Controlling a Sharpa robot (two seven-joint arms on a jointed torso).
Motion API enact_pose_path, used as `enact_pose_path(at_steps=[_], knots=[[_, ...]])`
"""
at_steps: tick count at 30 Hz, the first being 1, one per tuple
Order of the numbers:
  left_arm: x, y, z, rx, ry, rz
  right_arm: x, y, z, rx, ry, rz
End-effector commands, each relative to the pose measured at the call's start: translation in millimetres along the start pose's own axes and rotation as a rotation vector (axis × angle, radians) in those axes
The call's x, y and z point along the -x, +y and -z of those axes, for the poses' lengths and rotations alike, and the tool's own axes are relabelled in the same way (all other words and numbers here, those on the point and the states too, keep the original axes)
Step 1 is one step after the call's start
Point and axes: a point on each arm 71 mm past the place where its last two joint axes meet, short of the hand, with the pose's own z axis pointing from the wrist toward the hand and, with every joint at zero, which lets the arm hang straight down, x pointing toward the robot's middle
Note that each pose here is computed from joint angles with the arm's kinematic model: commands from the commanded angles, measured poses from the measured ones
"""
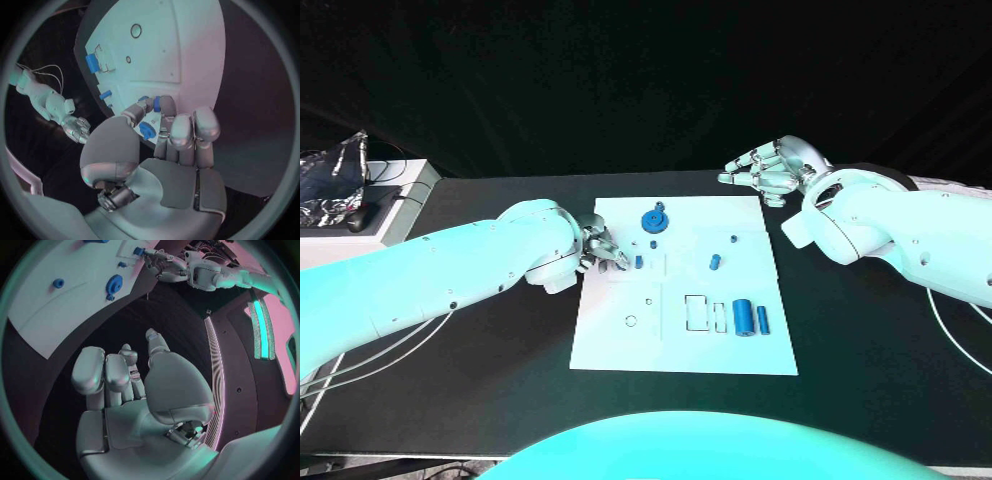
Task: Assemble the parts on the task board
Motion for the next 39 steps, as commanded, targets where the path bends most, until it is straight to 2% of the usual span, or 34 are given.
enact_pose_path(at_steps=[1, 5, 25, 30, 39], knots=[[-8.5, 2.8, -1.5, 0.022, 0.047, -0.04, -1.2, 1.0, 0.4, 0.01, 0.014, 0.006], [-7.8, 2.9, -1.6, 0.023, 0.039, -0.042, -1.1, 1.0, 0.6, 0.011, 0.014, 0.006], [5.0, 9.3, -0.2, 0.031, -0.075, -0.024, -0.1, 0.4, 1.1, 0.01, 0.011, 0.008], [5.4, 10.4, -0.7, 0.036, -0.072, -0.021, -0.1, 0.3, 1.1, 0.01, 0.012, 0.008], [0.0, 8.0, -2.0, 0.033, -0.027, -0.024, -0.4, 0.4, 0.9, 0.009, 0.013, 0.009]])
